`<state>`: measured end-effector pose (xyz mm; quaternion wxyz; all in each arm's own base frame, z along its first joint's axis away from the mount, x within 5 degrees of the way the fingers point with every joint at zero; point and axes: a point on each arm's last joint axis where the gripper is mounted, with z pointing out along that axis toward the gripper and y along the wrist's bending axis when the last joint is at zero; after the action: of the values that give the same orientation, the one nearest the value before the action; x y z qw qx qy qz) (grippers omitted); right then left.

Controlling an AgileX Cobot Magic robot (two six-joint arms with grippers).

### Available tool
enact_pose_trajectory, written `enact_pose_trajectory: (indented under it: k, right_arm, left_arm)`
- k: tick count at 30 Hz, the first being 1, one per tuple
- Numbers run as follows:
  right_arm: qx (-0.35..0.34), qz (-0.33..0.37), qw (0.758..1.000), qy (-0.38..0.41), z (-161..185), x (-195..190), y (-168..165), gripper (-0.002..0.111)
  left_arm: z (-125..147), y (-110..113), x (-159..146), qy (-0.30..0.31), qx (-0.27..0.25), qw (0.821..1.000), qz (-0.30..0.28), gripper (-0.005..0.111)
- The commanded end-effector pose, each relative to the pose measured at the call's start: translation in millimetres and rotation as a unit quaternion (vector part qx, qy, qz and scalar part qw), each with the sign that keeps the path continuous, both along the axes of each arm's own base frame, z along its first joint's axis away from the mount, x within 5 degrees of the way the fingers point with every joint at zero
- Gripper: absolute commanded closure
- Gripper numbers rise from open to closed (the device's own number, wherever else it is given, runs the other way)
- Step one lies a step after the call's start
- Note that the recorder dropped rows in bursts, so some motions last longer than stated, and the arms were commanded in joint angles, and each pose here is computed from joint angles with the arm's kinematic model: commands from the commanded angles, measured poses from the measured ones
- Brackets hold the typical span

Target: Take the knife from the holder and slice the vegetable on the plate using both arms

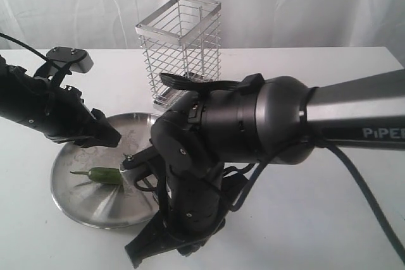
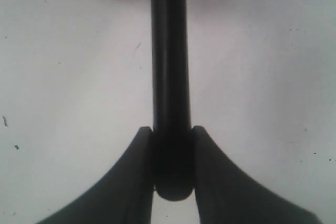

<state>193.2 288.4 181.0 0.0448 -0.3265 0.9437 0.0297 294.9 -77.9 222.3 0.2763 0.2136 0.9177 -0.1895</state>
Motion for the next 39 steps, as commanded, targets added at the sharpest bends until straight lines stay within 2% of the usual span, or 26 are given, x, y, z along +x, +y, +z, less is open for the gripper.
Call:
enact_pose_trajectory:
  k: [1,5,8,13,19,28,34,39]
  right_arm:
    - [-0.014,0.0,0.999,-0.031,1,7,-4,0.108]
    - [-0.021,-0.005,0.998,-0.052,4,11,-5,0.108]
    - [0.004,-0.032,0.998,-0.049,12,10,-4,0.108]
    - [0.065,-0.119,0.99,-0.032,22,-6,5,0.108]
    - [0.094,-0.12,0.988,-0.016,19,-43,25,0.108]
    - [0.118,-0.155,0.981,-0.002,18,-46,31,0.108]
    - [0.103,-0.17,0.979,0.036,3,-50,35,0.108]
    - [0.108,-0.158,0.98,0.048,1,-57,40,0.108]
  left_arm:
    - [3,-2,-2,0.002,-0.009,1.0,-0.003,0.052]
    - [3,-3,-2,0.003,-0.01,1.0,-0.003,0.052]
    - [3,-3,-2,0.003,-0.01,1.0,-0.003,0.052]
    - [3,-3,-2,0.005,-0.012,1.0,-0.001,0.052]
    - [4,-2,0,0.015,-0.026,0.999,0.036,0.052]
    - [4,-2,0,0.027,-0.037,0.997,0.056,0.052]
    - [4,-3,0,0.029,-0.045,0.997,0.059,0.052]
    - [4,-3,0,0.03,-0.045,0.997,0.059,0.052]
